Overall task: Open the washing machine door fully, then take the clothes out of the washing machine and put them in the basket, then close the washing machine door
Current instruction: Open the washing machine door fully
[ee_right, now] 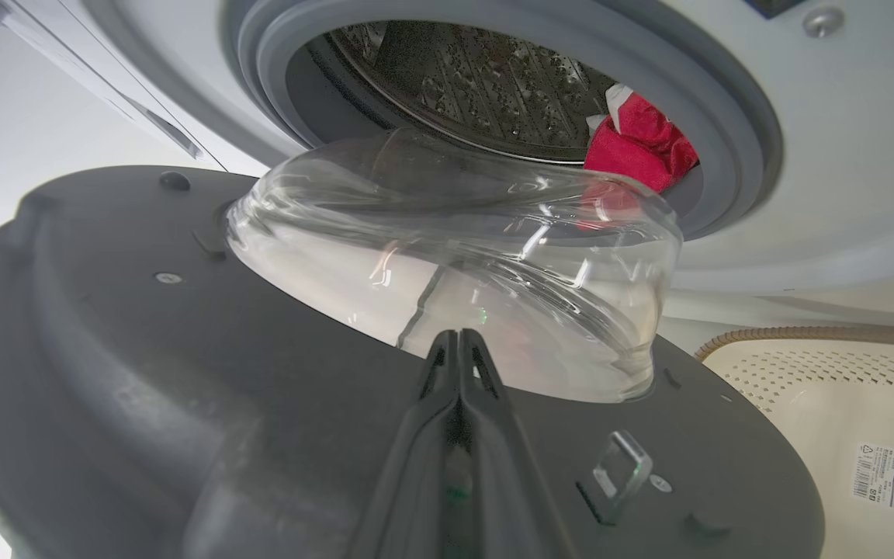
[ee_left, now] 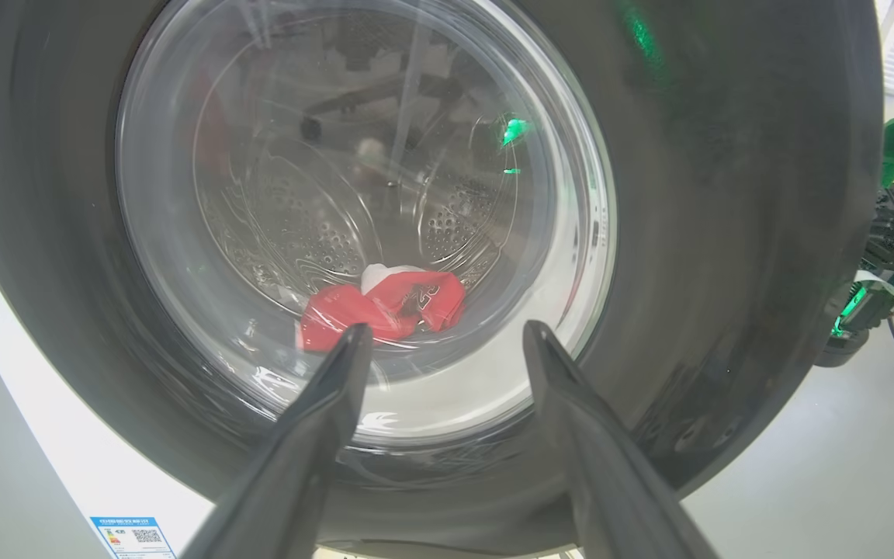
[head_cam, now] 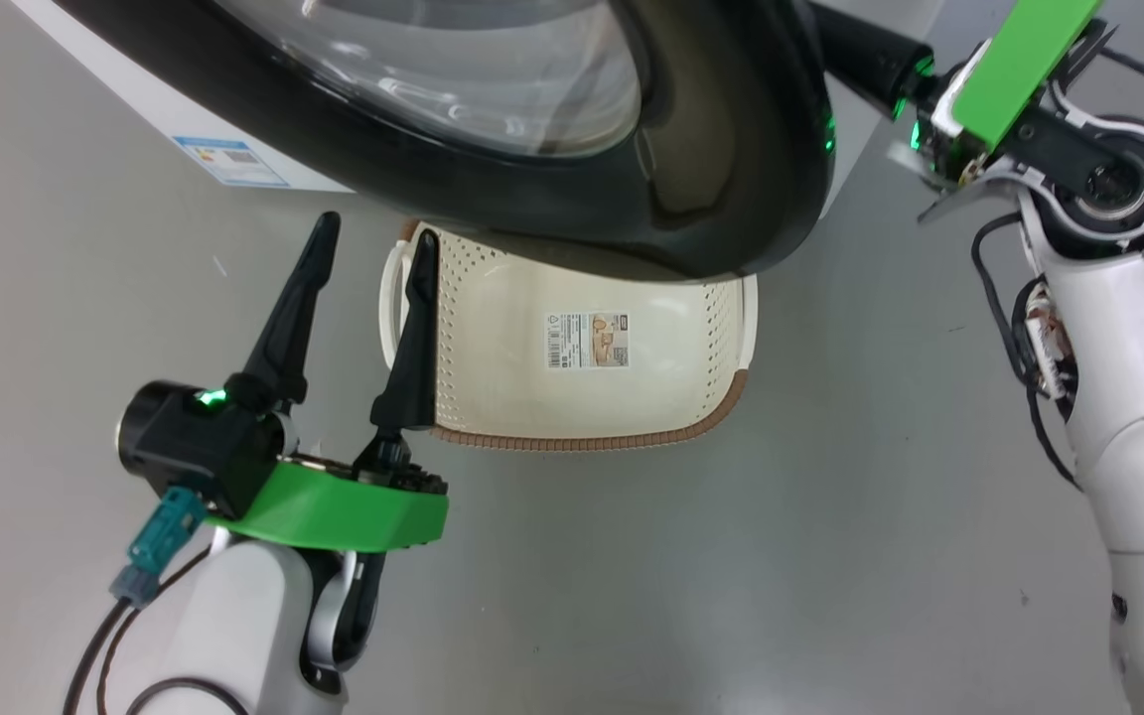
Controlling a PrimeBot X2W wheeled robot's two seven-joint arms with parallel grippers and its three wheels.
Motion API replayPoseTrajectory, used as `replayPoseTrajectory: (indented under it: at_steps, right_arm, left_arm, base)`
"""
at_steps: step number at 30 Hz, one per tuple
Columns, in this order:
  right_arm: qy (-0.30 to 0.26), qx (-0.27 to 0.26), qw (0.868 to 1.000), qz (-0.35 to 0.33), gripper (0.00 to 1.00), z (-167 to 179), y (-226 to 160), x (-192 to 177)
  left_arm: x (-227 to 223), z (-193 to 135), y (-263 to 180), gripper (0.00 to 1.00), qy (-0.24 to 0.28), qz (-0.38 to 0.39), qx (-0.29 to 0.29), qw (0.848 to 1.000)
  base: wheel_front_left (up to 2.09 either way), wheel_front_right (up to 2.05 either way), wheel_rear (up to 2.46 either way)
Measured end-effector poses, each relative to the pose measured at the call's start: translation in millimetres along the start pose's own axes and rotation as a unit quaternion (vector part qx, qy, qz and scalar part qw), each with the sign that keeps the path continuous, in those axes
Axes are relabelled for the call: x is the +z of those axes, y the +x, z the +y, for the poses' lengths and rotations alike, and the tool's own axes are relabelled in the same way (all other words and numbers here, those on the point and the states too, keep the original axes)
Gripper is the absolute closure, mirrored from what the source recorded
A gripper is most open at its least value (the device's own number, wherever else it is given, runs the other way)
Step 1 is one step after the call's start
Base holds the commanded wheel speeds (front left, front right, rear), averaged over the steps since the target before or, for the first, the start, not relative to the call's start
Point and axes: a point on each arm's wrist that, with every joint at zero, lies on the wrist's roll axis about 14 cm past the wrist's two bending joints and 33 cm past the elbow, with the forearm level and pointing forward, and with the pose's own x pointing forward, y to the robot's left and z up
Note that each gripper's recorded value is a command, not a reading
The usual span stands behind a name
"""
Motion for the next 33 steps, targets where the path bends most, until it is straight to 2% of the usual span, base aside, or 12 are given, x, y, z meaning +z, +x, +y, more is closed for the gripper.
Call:
replayPoseTrajectory:
  at_steps: [14,18,19,20,21,22,27,30,33]
  right_arm:
    - [0.005,0.003,0.999,0.033,1.00,3,-14,-31]
    - [-0.008,0.000,1.000,0.013,1.00,4,-17,-28]
    - [-0.015,-0.002,1.000,-0.003,0.96,4,-18,-24]
    - [-0.027,-0.007,0.999,-0.021,0.56,4,-19,-19]
    - [-0.041,-0.012,0.998,-0.042,0.10,5,-20,-12]
    - [-0.059,-0.020,0.996,-0.060,0.00,5,-22,-6]
    - [-0.149,-0.042,0.977,-0.150,0.00,12,-36,20]
    - [-0.222,-0.064,0.949,-0.213,0.00,14,-54,38]
    - [-0.269,-0.081,0.925,-0.256,0.00,13,-71,47]
  left_arm:
    - [8,-5,-2,0.00,-0.003,-0.009,-0.005,1.000]
    - [7,-7,-2,0.00,-0.004,-0.008,-0.006,1.000]
    - [7,-7,-2,0.00,-0.005,-0.008,-0.006,1.000]
    - [7,-7,-2,0.00,-0.005,-0.008,-0.007,1.000]
    - [8,-8,-1,0.00,-0.005,-0.009,-0.007,1.000]
    - [8,-8,-1,0.00,-0.006,-0.010,-0.007,1.000]
    - [13,-9,-1,0.00,-0.017,-0.019,-0.007,1.000]
    - [13,-8,-1,0.00,-0.019,-0.021,-0.005,1.000]
    - [14,-10,-2,0.00,-0.022,-0.024,-0.006,0.999]
  base:
    - [0.00,0.00,0.00]
    - [0.00,0.00,0.00]
    - [0.00,0.00,0.00]
    - [0.00,0.00,0.00]
    - [0.00,0.00,0.00]
    - [0.00,0.00,0.00]
    - [0.00,0.00,0.00]
    - [0.00,0.00,0.00]
    - [0.00,0.00,0.00]
